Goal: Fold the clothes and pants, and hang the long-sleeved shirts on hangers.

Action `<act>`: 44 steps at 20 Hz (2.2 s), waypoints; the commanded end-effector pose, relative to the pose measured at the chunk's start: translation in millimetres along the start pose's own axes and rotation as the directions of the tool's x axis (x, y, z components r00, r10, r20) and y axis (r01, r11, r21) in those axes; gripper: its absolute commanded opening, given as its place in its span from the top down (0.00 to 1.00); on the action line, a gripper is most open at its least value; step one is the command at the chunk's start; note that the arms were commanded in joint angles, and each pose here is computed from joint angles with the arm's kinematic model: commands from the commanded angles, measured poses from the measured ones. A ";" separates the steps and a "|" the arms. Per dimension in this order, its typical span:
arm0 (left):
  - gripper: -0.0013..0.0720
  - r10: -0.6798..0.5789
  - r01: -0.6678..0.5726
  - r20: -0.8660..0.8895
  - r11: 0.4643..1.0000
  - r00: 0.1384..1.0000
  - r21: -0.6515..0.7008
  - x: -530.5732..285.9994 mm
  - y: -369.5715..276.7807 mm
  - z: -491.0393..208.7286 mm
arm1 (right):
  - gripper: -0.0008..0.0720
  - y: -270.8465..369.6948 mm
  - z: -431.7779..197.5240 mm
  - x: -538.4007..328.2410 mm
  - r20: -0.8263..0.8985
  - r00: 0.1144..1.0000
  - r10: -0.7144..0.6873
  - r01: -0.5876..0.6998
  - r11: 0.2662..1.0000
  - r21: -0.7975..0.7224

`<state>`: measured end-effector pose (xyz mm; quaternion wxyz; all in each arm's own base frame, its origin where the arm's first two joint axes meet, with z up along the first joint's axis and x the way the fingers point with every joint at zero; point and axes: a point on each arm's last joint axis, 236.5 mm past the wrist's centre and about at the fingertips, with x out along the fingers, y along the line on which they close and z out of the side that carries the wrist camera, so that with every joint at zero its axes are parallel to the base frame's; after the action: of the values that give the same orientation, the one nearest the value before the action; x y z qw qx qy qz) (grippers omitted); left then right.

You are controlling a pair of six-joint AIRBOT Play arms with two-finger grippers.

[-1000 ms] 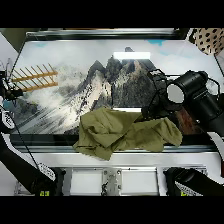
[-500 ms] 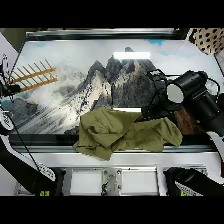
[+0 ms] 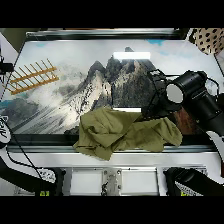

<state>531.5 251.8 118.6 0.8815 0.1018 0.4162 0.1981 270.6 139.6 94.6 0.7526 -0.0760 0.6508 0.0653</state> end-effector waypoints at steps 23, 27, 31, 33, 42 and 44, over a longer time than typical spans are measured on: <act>0.97 -0.743 0.874 -0.609 -0.067 0.278 0.480 -291.5 -243.9 -218.0 | 0.98 -0.1 -0.1 0.4 -0.001 1.000 -0.001 0.001 1.000 0.000; 0.97 -0.740 0.884 -0.619 -0.072 0.264 0.463 -313.3 -240.3 -257.1 | 0.98 -0.1 -0.1 0.4 -0.001 1.000 -0.001 0.001 1.000 0.000; 0.97 -0.741 0.897 -0.622 -0.060 0.253 0.437 -318.3 -244.1 -293.1 | 0.98 -0.1 -0.1 0.4 -0.001 1.000 -0.001 0.001 1.000 0.000; 0.97 -0.740 0.907 -0.627 -0.059 0.241 0.418 -318.4 -246.7 -309.2 | 0.98 -0.1 -0.1 0.4 -0.001 1.000 -0.001 0.001 1.000 0.000; 0.97 -0.690 0.895 -0.700 -0.176 0.184 0.409 -324.3 -270.8 -348.3 | 0.98 -0.1 -0.1 0.4 -0.001 1.000 -0.001 0.001 1.000 0.000; 0.97 -0.690 0.890 -0.697 -0.174 0.196 0.422 -315.9 -284.3 -346.3 | 0.98 -0.1 -0.1 0.4 -0.001 1.000 -0.001 0.001 1.000 0.000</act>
<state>151.6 -125.5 31.9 0.5951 0.1628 0.5170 -0.5933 270.6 139.5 94.4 0.7524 -0.0764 0.6510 0.0652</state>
